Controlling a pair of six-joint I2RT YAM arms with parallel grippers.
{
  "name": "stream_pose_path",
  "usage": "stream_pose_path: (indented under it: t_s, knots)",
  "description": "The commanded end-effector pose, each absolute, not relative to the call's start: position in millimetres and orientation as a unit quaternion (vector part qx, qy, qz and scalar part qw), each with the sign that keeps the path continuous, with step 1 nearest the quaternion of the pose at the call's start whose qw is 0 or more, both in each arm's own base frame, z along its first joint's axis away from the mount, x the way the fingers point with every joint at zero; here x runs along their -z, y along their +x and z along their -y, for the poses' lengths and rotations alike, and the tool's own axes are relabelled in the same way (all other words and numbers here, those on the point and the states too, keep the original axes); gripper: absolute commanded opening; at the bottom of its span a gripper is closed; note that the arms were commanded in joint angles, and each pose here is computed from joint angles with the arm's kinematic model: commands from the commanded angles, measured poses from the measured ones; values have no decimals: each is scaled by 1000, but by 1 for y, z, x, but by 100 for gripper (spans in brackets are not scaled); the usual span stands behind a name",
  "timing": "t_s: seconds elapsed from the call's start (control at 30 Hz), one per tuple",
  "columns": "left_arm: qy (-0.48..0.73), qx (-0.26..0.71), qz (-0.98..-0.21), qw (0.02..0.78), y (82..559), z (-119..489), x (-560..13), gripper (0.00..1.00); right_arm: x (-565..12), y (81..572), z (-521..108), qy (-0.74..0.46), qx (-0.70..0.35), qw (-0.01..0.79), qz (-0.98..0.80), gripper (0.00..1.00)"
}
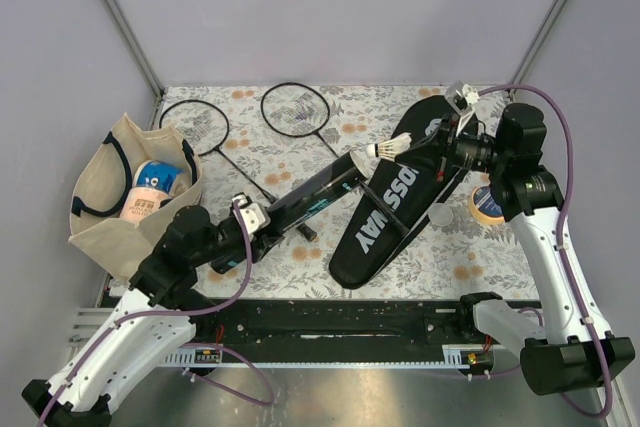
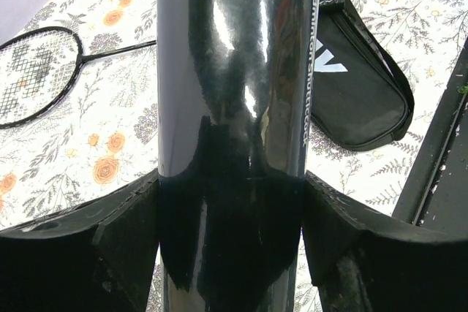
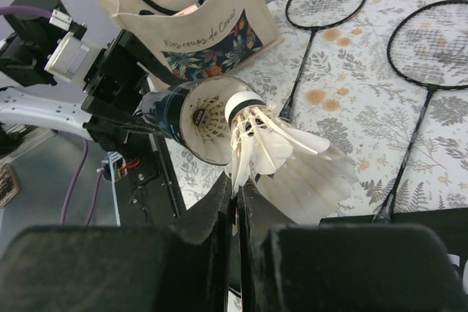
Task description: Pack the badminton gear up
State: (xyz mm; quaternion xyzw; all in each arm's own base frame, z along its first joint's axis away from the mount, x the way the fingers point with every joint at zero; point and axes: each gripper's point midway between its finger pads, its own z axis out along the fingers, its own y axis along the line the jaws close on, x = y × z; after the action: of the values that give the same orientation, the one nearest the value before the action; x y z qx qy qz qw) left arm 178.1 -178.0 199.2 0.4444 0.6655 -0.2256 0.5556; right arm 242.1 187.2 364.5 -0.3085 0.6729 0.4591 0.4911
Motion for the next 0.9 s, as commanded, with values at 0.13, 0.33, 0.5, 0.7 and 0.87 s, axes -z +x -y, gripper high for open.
stream_pose_path:
  t_s: [0.13,0.33,0.5,0.7,0.87]
  knots:
    - [477,218,-596,608,177,185,-247,26,-365,207,-202,-371,-501,462,-631,11]
    - [505,220,-579,601,174,190,-252,26,-353,197,-216,-384,-518,425,-636,11]
    - [522,216,-564,602,174,192,-252,25,-341,196,-223,-391,-504,400,-658,11]
    - [543,210,-554,596,174,194,-246,25,-337,183,-237,-413,-510,373,-656,10]
    - [557,210,-547,589,173,197,-248,24,-332,176,-243,-423,-510,364,-655,10]
